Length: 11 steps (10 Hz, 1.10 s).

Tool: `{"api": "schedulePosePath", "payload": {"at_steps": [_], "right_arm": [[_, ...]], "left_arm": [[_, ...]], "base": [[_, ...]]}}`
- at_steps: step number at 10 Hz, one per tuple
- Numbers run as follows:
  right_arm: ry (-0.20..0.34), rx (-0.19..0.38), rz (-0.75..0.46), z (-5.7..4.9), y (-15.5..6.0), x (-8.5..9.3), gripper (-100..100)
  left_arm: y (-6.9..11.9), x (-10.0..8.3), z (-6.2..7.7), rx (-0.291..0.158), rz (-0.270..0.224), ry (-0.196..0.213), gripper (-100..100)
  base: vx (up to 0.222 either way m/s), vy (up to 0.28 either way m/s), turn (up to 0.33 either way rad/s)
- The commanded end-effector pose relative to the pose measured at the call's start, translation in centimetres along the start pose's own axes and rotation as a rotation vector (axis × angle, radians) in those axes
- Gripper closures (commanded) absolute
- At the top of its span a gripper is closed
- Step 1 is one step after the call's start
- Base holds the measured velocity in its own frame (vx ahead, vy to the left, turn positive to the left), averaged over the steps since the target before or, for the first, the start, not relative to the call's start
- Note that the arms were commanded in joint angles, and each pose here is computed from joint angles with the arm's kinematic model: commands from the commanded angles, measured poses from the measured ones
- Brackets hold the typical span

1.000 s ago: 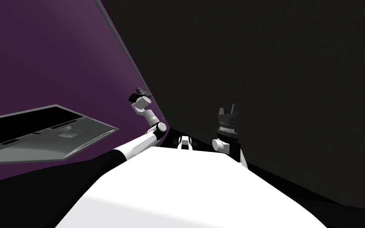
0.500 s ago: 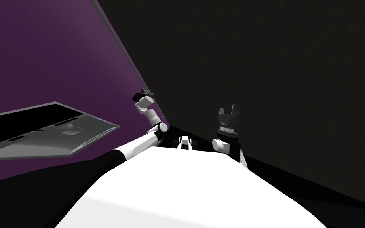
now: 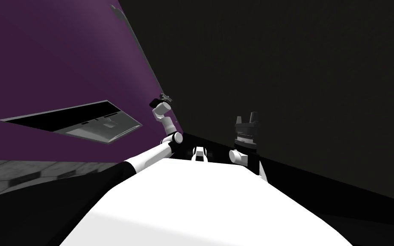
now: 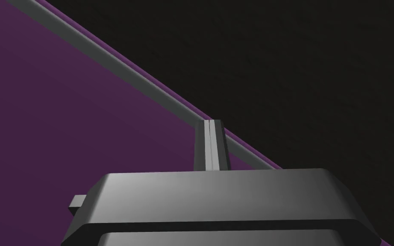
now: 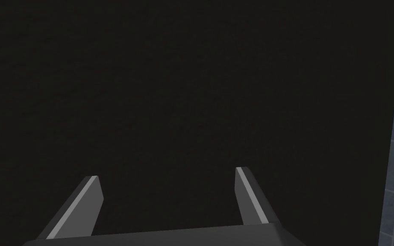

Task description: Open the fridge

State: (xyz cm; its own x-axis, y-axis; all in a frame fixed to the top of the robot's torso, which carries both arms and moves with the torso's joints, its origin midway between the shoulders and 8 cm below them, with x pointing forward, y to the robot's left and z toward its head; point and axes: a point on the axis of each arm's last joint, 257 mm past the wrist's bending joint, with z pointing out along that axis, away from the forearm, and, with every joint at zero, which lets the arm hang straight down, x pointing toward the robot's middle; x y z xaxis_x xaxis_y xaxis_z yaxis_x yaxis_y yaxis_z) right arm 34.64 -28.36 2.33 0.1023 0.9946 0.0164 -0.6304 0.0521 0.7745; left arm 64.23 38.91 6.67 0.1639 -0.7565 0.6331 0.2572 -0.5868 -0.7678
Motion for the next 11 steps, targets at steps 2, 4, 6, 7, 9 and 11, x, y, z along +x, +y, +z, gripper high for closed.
{"api": "schedulePosePath", "payload": {"at_steps": [2,4,6,7,9,11], "right_arm": [[0.0,0.0,0.0,0.0,0.0,0.0,0],[0.0,0.0,0.0,0.0,0.0,0.0,0],[0.0,0.001,-0.001,0.0,0.0,0.0,0],[0.0,0.001,-0.001,0.0,0.0,0.0,0],[0.0,0.001,-0.001,0.0,0.0,0.0,0],[0.0,0.001,-0.001,0.0,0.0,0.0,0]], "left_arm": [[1.6,2.8,0.0,-0.033,-0.005,0.047,100],[-2.1,1.7,0.4,0.018,0.042,0.034,-100],[-5.0,0.9,0.6,0.059,0.076,0.022,-100],[-6.0,0.7,0.6,0.073,0.087,0.019,-100],[-8.0,0.6,0.6,0.097,0.106,0.013,-100],[-8.1,1.3,0.5,0.092,0.099,0.019,-100]], "base": [[-0.224,-0.017,-0.05],[0.002,0.014,0.0],[0.056,0.041,0.0],[0.074,0.041,0.004],[0.065,0.055,0.001],[0.172,0.124,0.004]]}}
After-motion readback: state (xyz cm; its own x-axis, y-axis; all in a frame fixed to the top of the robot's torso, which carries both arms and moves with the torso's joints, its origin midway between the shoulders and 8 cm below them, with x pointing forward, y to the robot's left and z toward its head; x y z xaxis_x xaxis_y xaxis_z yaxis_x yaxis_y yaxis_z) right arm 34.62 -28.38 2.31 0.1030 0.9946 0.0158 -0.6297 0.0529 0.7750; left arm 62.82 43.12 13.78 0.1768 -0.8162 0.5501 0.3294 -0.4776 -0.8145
